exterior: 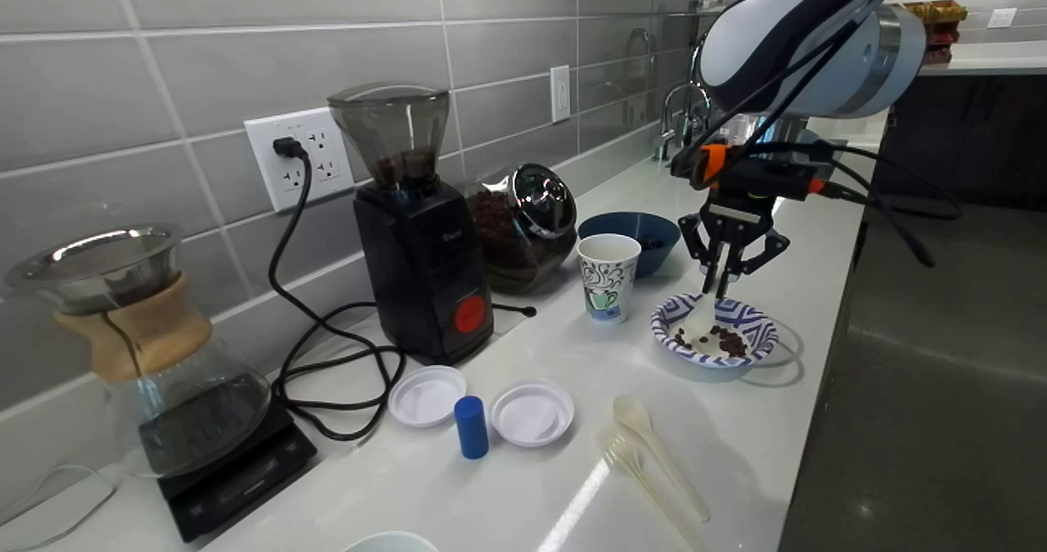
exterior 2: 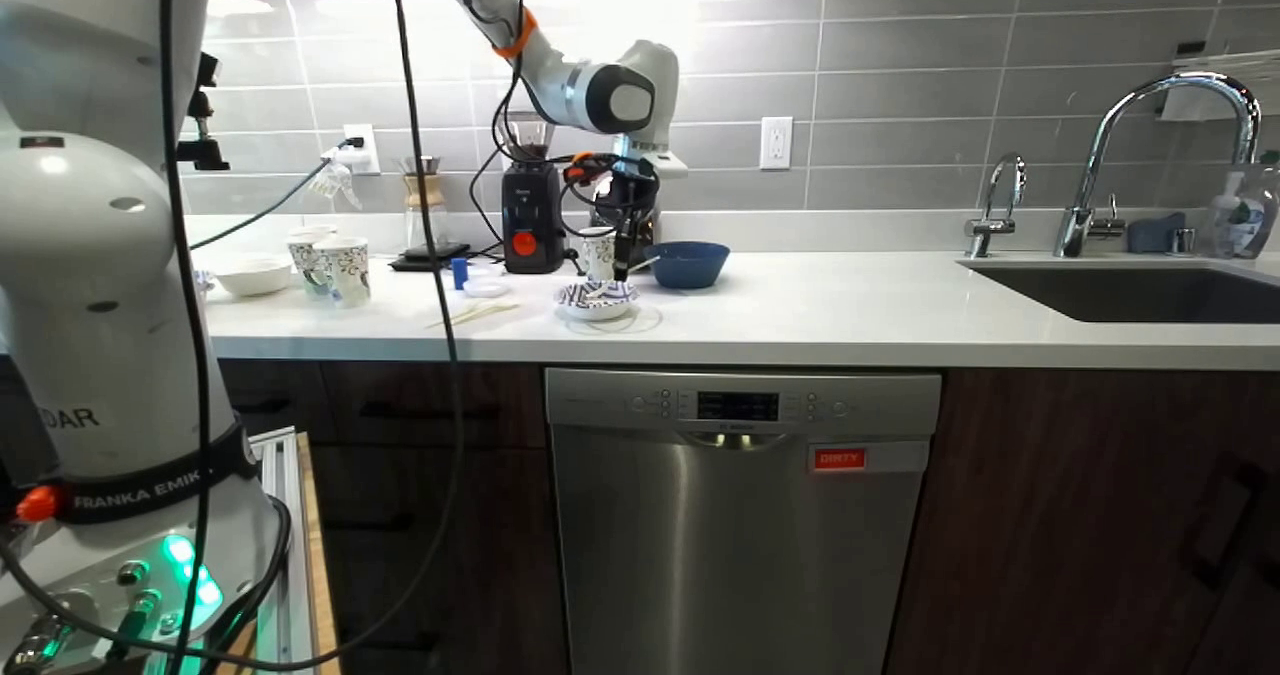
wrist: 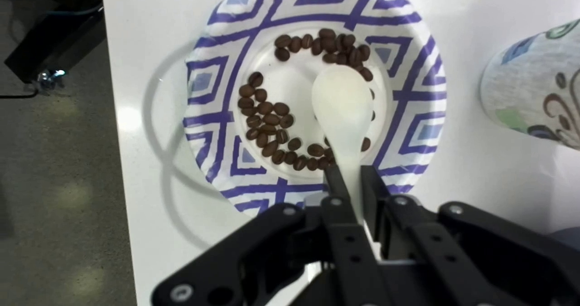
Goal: Use the spoon to transfer some contents from the plate to the cup
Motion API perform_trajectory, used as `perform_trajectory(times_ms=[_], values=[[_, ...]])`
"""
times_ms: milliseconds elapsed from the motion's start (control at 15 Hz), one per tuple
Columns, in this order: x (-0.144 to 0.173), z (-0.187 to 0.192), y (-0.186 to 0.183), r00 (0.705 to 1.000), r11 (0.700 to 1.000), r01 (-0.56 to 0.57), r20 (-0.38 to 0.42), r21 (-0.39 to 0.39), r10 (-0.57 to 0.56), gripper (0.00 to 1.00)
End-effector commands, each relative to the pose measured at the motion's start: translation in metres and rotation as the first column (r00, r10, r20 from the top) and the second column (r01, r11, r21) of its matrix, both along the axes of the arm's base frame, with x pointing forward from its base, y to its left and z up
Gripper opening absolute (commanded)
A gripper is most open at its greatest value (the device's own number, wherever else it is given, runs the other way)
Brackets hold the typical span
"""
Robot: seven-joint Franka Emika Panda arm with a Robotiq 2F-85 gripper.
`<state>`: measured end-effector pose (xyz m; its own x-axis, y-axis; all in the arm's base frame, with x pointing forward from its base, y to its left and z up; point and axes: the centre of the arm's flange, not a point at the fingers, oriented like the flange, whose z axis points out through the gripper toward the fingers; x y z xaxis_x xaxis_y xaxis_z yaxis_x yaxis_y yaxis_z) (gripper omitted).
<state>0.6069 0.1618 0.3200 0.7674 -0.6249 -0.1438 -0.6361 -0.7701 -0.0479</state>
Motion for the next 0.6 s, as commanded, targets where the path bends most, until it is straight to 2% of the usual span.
perform_trajectory(times_ms=[0, 533], values=[[0.004, -0.009, 0.009, 0.998, 0.998, 0.045, 0.034, -0.047, -0.044, 0.03], [0.0, -0.016, 0.021, 0.996, 0.992, 0.085, 0.04, -0.098, -0.081, 0.03]])
